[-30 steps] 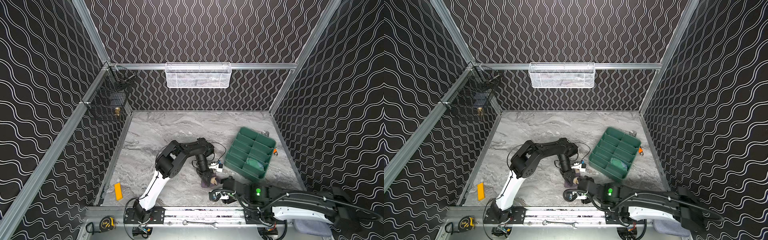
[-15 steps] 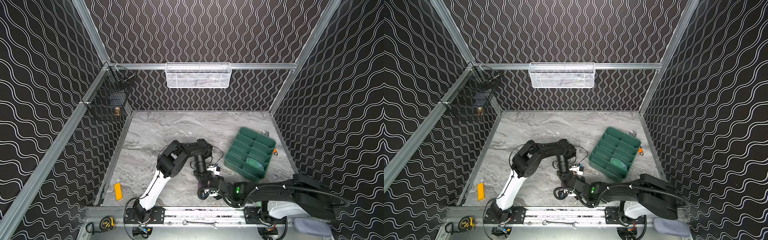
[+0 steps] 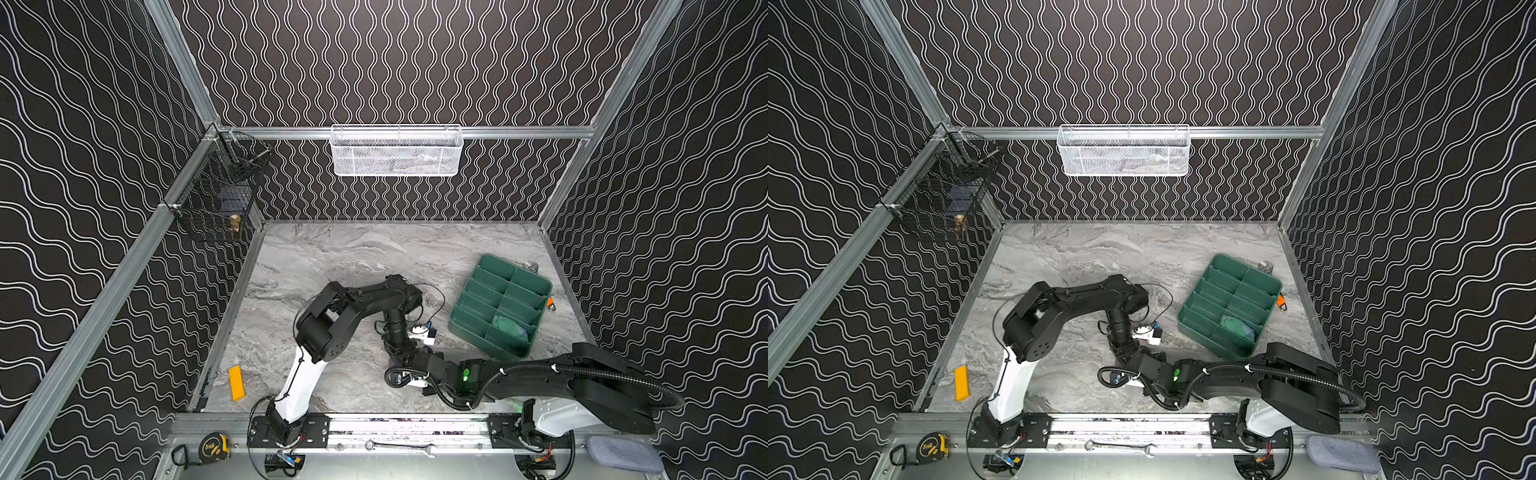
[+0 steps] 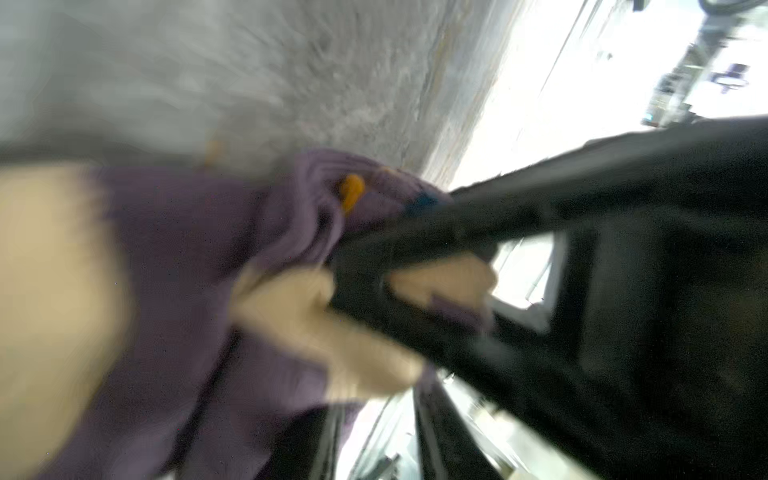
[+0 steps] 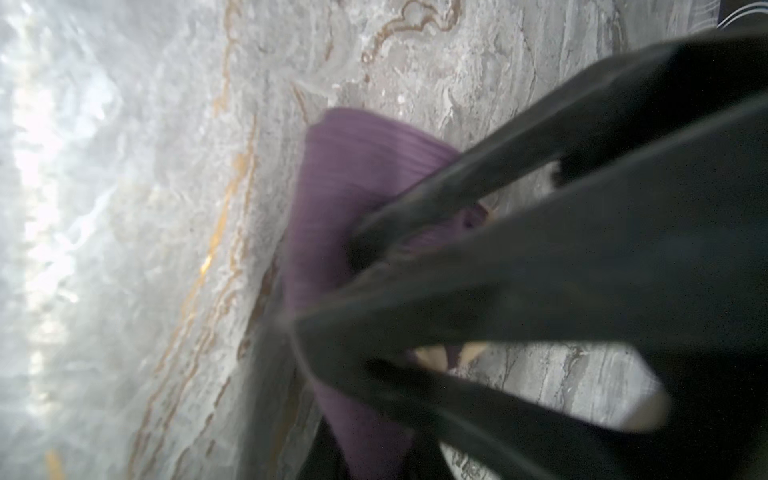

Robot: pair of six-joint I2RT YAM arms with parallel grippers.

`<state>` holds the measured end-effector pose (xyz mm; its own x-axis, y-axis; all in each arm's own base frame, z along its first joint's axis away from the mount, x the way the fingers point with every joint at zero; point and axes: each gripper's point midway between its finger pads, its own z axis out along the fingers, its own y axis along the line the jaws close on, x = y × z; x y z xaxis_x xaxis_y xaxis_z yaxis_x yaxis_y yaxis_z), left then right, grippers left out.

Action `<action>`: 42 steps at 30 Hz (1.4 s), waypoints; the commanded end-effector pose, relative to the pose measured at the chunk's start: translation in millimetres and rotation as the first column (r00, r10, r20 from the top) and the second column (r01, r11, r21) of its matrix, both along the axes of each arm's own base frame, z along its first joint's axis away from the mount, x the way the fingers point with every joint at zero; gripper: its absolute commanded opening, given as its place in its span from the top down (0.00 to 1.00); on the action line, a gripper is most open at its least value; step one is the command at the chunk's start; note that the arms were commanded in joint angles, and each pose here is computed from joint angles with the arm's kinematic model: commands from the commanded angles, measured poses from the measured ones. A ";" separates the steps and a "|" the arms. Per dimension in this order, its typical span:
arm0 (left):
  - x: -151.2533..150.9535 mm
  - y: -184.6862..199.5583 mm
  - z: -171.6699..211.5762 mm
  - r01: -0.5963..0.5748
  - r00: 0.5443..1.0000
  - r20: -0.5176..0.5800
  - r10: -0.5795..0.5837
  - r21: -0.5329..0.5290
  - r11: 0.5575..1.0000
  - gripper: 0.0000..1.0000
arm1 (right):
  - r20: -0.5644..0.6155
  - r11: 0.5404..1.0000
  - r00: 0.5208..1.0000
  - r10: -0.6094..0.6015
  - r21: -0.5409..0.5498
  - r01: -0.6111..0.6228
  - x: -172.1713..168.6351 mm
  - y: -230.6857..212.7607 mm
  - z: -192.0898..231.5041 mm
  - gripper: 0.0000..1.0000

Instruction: Roll the socks

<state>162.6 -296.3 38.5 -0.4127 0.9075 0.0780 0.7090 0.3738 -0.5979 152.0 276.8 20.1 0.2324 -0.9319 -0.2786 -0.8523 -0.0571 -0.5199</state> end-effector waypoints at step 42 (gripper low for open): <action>-2.3 68.0 132.2 0.531 0.244 0.965 -0.095 -0.051 0.846 0.32 | -0.700 0.930 0.626 -0.343 -0.345 0.123 11.4 -34.9 -60.3 1.00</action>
